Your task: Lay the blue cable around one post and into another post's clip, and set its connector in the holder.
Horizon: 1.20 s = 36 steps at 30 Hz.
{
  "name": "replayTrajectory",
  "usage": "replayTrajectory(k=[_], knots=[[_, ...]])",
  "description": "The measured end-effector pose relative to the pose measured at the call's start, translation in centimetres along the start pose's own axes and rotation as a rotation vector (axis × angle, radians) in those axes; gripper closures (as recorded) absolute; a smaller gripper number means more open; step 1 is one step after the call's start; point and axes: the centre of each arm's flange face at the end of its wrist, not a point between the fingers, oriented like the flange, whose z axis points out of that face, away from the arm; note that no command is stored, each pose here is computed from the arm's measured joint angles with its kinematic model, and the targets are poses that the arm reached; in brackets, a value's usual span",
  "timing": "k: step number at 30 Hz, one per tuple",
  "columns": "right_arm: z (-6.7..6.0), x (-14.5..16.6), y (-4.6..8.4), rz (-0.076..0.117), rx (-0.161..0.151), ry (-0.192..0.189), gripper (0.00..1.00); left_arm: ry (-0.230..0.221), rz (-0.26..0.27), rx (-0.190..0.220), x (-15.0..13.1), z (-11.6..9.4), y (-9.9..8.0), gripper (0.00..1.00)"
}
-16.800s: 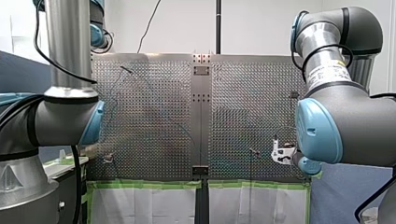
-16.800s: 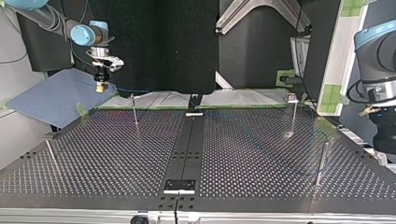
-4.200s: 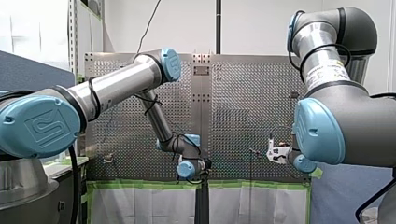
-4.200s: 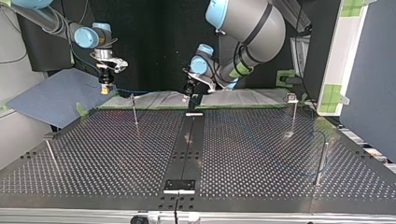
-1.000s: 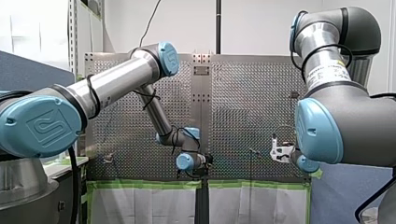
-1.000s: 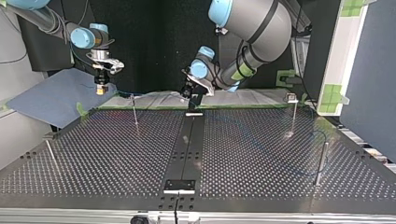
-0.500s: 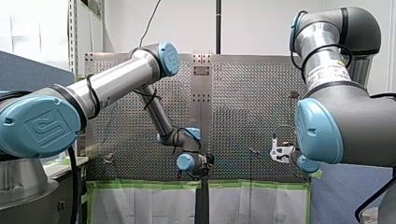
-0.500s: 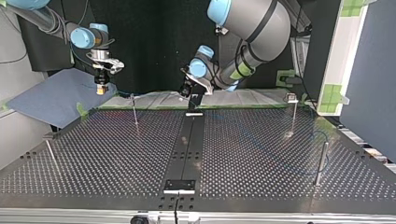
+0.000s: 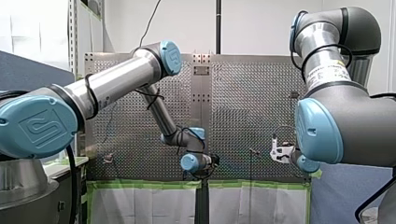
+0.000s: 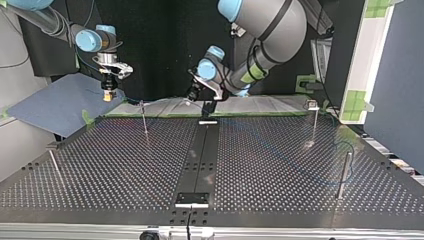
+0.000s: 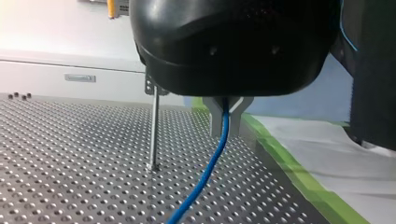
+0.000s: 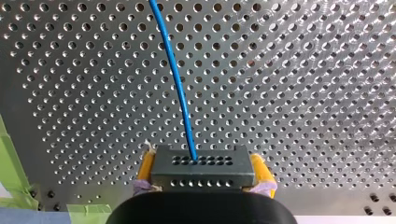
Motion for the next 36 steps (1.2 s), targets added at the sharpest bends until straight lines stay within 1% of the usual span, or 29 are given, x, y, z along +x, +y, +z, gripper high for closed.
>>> replayTrajectory(k=[3, 7, 11, 16, 22, 29, 36], knots=[[0.0, 0.0, 0.2, 0.001, -0.005, -0.002, 1.00, -0.007, -0.005, 0.000, -0.4, 0.2, -0.8, 0.99], [0.0, 0.0, 0.8, 0.003, -0.018, -0.004, 1.00, -0.015, -0.012, -0.002, -0.9, 0.3, -1.9, 0.99], [0.0, 0.0, 1.6, 0.007, -0.031, -0.005, 1.00, -0.023, -0.027, 0.004, -1.3, 0.3, -2.9, 0.99], [0.1, 0.0, 2.5, 0.010, -0.045, -0.009, 1.00, -0.026, -0.033, 0.010, -1.7, 0.3, -4.1, 0.99], [0.4, 0.1, 3.6, 0.012, -0.063, -0.012, 1.00, -0.029, -0.048, 0.011, -1.9, 0.1, -5.3, 0.99], [1.0, 0.5, 4.6, 0.015, -0.076, -0.009, 1.00, -0.045, -0.081, 0.032, -2.6, 0.2, -6.9, 0.99], [1.4, 0.7, 5.6, 0.016, -0.089, -0.013, 1.00, -0.053, -0.095, 0.051, -3.7, 0.4, -8.7, 0.99]])
